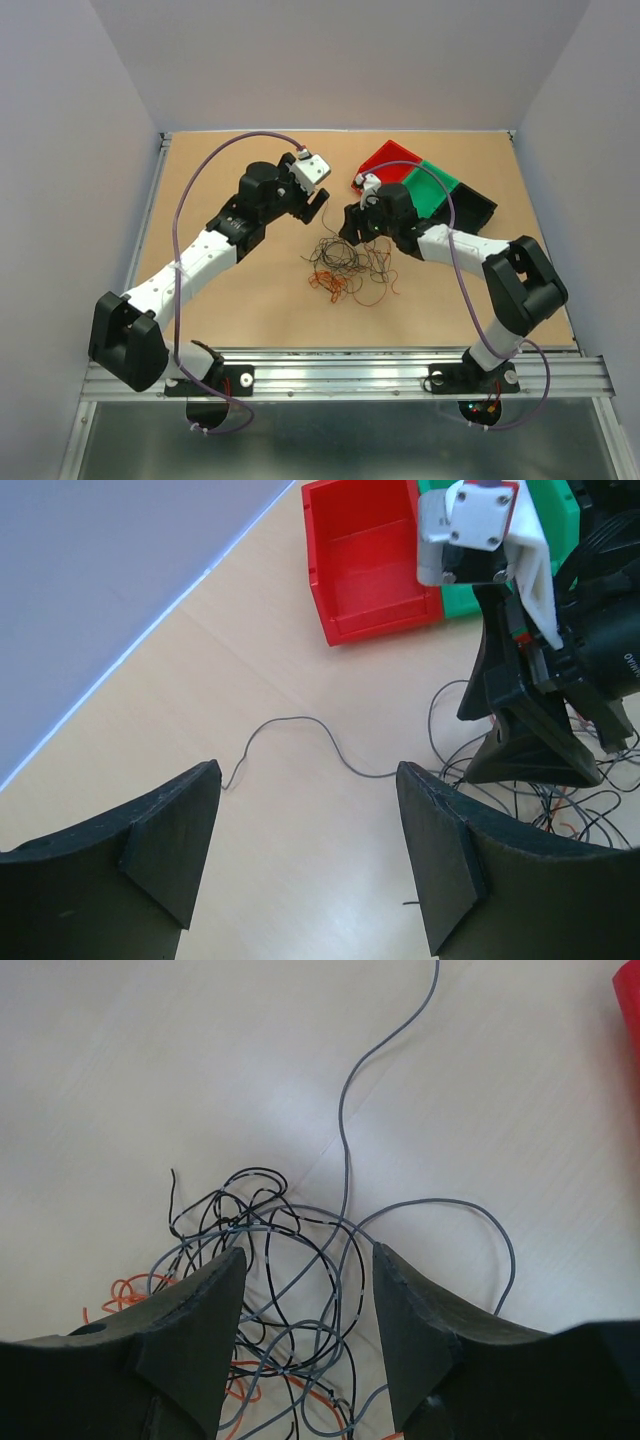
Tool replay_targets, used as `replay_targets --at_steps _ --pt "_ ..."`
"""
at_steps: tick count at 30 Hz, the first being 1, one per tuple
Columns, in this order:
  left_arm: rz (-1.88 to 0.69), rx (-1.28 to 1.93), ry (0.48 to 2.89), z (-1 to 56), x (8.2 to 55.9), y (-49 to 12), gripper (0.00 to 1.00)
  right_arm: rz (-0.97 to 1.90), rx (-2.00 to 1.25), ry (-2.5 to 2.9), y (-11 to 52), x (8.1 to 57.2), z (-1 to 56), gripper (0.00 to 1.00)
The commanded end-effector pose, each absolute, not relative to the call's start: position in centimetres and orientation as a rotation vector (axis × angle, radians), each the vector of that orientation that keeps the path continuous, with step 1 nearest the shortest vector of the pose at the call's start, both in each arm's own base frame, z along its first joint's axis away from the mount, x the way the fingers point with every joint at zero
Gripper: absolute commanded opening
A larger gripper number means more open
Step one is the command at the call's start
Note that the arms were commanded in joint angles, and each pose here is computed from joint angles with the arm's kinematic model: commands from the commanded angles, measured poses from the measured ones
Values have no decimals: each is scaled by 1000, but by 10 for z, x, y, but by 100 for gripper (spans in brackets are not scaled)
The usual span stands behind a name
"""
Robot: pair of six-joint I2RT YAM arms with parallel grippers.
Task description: Untangle the cables
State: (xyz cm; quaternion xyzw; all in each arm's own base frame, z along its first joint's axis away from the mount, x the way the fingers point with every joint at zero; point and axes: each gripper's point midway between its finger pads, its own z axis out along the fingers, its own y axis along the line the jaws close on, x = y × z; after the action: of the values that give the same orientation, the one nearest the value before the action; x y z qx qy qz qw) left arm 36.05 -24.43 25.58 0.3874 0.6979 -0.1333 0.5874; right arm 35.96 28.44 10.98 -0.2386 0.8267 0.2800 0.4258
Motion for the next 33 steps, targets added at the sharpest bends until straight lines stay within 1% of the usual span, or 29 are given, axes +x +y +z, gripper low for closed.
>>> replay_targets --at_steps 1,7,9,10,11,12,15,19,21,23,25,31,33 --pt "-319 884 1601 261 365 -248 82 665 -625 2056 295 367 122 59" --pt "-317 892 1618 255 367 -249 82 684 -720 2052 308 357 116 59" --pt "-315 893 1617 256 367 -250 82 691 -758 2071 313 354 106 57" --pt "-316 893 1617 256 368 -250 82 691 -766 2087 315 354 101 55" --pt "-315 894 1620 255 368 -250 82 677 -779 2097 317 355 99 43" --pt "-312 894 1620 255 368 -250 82 663 -779 2110 318 358 96 34" --pt "-306 890 1623 254 369 -249 82 656 -789 2109 324 365 97 1" --pt "-287 872 1626 255 372 -245 82 731 -795 1943 336 368 162 0" --pt "-264 837 1604 262 374 -240 82 760 -773 1809 339 368 220 1" --pt "-250 800 1594 266 375 -234 82 779 -750 1730 338 365 259 0" --pt "-247 724 1585 273 381 -221 83 811 -713 1604 331 351 322 1" --pt "-323 578 1576 286 396 -189 83 777 -543 1443 301 340 417 1" --pt "-361 572 1567 287 396 -187 84 754 -488 1406 291 340 440 0"
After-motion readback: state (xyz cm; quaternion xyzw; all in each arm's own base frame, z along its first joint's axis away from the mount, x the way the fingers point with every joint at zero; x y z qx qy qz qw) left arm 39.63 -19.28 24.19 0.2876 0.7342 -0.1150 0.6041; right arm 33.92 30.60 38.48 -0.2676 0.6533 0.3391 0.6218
